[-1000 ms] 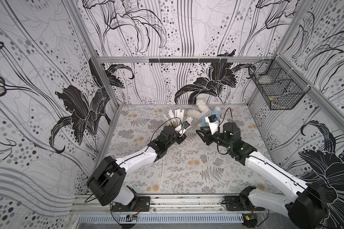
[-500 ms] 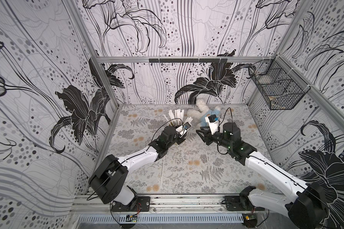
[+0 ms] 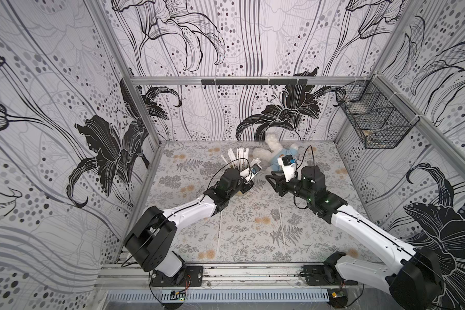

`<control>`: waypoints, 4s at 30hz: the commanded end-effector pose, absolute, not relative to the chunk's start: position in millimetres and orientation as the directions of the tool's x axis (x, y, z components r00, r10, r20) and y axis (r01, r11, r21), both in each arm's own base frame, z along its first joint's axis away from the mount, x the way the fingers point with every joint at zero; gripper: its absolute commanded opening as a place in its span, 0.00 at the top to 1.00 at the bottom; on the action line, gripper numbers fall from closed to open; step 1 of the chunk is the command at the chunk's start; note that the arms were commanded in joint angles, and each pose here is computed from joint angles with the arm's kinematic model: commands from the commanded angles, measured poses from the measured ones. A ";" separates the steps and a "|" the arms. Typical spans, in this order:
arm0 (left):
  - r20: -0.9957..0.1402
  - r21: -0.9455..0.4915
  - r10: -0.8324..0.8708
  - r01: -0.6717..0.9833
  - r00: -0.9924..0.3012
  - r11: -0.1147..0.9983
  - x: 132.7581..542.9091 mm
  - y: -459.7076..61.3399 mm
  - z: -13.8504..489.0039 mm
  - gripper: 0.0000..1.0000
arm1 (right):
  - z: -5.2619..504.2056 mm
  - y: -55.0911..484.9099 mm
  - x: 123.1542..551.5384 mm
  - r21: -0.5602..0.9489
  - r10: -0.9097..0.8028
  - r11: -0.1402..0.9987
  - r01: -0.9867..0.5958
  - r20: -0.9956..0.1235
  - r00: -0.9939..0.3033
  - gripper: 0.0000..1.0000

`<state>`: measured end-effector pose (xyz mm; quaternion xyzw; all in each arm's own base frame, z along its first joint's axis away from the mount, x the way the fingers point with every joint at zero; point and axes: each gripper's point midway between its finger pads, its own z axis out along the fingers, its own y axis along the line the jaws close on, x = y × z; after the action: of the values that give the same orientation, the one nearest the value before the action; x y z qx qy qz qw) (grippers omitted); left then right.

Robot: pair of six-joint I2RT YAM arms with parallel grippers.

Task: Take the straws out of the storage container
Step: Pick up the straw from the container, then place the straw at the center of the board.

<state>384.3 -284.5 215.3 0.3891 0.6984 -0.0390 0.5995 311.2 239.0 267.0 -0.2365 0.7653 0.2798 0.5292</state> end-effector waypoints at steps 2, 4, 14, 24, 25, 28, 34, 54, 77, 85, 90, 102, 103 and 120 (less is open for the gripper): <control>-0.882 0.426 0.466 0.557 0.078 0.713 381.6 -277.7 247.0 0.93 | 280.0 237.8 310.3 0.153 -0.059 0.734 -0.662 -0.956 -0.286 0.58; -0.871 0.431 0.487 0.576 0.065 0.695 382.4 -280.7 240.1 0.77 | 279.6 238.0 309.9 0.157 -0.057 0.733 -0.662 -0.955 -0.290 0.58; -0.854 0.448 0.519 0.566 0.040 0.693 396.8 -286.5 222.3 0.65 | 283.4 237.5 309.0 0.157 -0.052 0.731 -0.664 -0.958 -0.283 0.58; -0.847 0.463 0.531 0.548 0.042 0.696 403.0 -286.7 224.1 0.86 | 279.8 235.8 310.0 0.146 -0.063 0.740 -0.657 -0.957 -0.284 0.58; -0.849 0.462 0.527 0.545 0.043 0.700 402.4 -285.8 226.3 0.87 | 280.2 235.2 309.9 0.146 -0.063 0.741 -0.655 -0.957 -0.284 0.58; -0.853 0.462 0.519 0.536 0.051 0.706 399.4 -282.6 234.4 0.89 | 280.5 234.2 309.4 0.144 -0.061 0.744 -0.653 -0.958 -0.282 0.58; -0.874 0.434 0.482 0.539 0.059 0.722 386.8 -275.8 256.7 0.92 | 280.5 234.2 309.1 0.149 -0.058 0.744 -0.652 -0.957 -0.284 0.58; -0.980 0.110 0.169 0.430 -0.101 0.896 321.6 -236.3 379.2 0.96 | 310.4 248.6 302.7 0.263 0.026 0.701 -0.663 -0.938 -0.344 0.59; -0.587 -0.130 0.113 0.231 -0.802 0.964 301.1 -166.4 160.5 1.00 | 230.3 316.0 262.7 0.417 -0.140 0.593 -0.688 -0.789 -0.599 0.58; -0.462 -0.186 0.093 0.199 -0.882 0.962 306.1 -146.0 114.7 1.00 | 230.1 294.1 259.5 0.347 -0.151 0.650 -0.676 -0.813 -0.563 0.58; -0.330 -0.186 0.123 0.192 -0.936 0.964 298.7 -144.4 79.1 1.00 | 228.1 289.6 261.5 0.317 -0.169 0.670 -0.672 -0.815 -0.554 0.57; -0.249 -0.191 0.089 0.139 -0.964 0.972 296.3 -136.1 50.9 0.96 | 214.8 297.8 261.2 0.347 -0.179 0.651 -0.675 -0.794 -0.581 0.57; -0.247 -0.194 0.084 0.134 -0.965 0.972 296.6 -135.8 49.4 0.95 | 213.6 297.0 261.8 0.344 -0.179 0.656 -0.671 -0.793 -0.582 0.57; -0.184 -0.248 0.019 0.065 -0.983 0.966 297.3 -128.0 27.6 0.87 | 199.0 296.5 260.1 0.353 -0.191 0.661 -0.662 -0.774 -0.604 0.56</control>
<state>296.3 -129.3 32.7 0.0299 0.9881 -0.1180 0.0936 263.0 295.5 205.2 -0.2517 0.8343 0.3202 0.3716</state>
